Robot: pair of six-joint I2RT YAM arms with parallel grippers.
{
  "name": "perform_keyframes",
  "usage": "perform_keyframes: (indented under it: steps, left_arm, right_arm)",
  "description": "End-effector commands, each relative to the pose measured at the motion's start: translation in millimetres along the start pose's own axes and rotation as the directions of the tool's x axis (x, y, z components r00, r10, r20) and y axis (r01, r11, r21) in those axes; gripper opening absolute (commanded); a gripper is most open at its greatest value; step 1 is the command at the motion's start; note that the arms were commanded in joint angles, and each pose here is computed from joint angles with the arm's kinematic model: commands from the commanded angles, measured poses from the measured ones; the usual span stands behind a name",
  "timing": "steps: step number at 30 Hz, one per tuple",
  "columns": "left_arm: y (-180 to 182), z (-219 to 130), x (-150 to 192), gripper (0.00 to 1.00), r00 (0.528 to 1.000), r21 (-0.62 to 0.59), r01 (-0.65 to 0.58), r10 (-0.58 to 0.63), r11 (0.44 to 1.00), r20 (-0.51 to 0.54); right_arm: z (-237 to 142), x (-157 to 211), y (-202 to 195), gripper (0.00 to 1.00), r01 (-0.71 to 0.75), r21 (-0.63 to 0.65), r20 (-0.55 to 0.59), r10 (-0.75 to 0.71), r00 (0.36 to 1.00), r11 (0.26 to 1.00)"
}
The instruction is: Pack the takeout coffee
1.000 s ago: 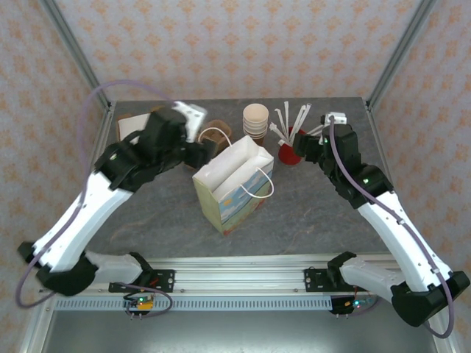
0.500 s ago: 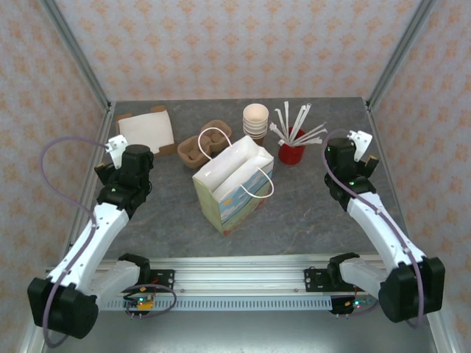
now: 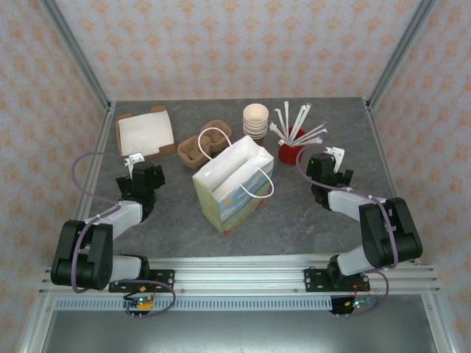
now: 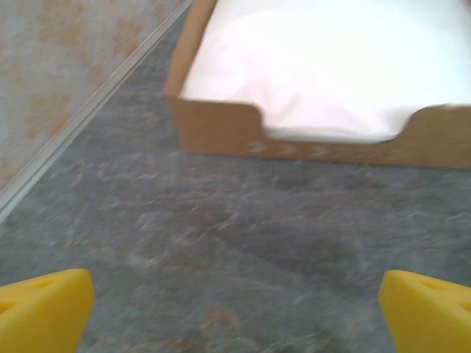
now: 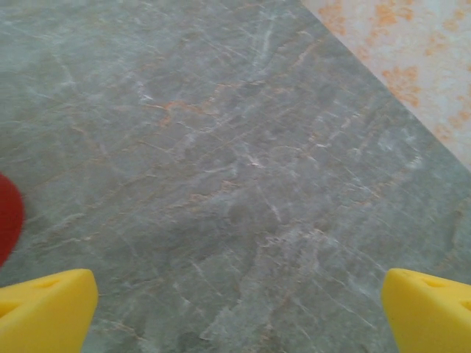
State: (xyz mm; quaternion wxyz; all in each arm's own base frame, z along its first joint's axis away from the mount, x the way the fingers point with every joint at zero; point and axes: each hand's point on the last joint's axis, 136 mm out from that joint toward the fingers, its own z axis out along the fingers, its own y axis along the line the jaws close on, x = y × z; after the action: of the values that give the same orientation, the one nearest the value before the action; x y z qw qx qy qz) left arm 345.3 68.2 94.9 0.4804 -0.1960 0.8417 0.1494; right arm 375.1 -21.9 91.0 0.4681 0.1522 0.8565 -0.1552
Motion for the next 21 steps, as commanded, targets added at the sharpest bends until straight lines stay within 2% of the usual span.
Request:
perform_keyframes:
  steps: [1,7,10,15,18,21]
  left_arm:
    - [-14.0,-3.6,-30.3,1.00,0.990,0.096,0.025,-0.038,0.995,0.138]
    - [-16.0,-3.9,-31.0,1.00,0.980,0.115,0.015,-0.037,0.993,0.197]
    - [-18.8,5.2,-25.4,1.00,0.981,0.110,0.011,-0.032,0.994,0.191]
    - [-41.4,18.0,-21.4,1.00,0.990,0.166,-0.067,0.045,0.984,0.137]
    - [-53.4,17.2,-13.0,1.00,0.986,0.236,-0.105,0.071,0.966,0.150]
    - [-55.8,18.0,-13.4,1.00,0.986,0.243,-0.114,0.080,0.963,0.143]
  right_arm:
    - [-4.8,-18.8,13.6,0.99,-0.008,-0.116,0.081,0.018,0.997,0.993]
    - [-14.5,-22.8,12.3,0.99,0.018,-0.196,0.169,0.016,0.985,0.980]
    - [-10.2,-22.6,10.2,0.99,0.010,-0.217,0.193,0.033,0.981,0.976]
    - [11.8,-9.5,0.8,0.99,-0.072,-0.216,0.188,0.114,0.975,0.974]
    - [15.5,-9.1,-0.1,0.99,-0.071,-0.200,0.159,0.104,0.982,0.977]
    - [16.6,-9.5,-2.3,0.99,-0.082,-0.199,0.151,0.113,0.982,0.977]
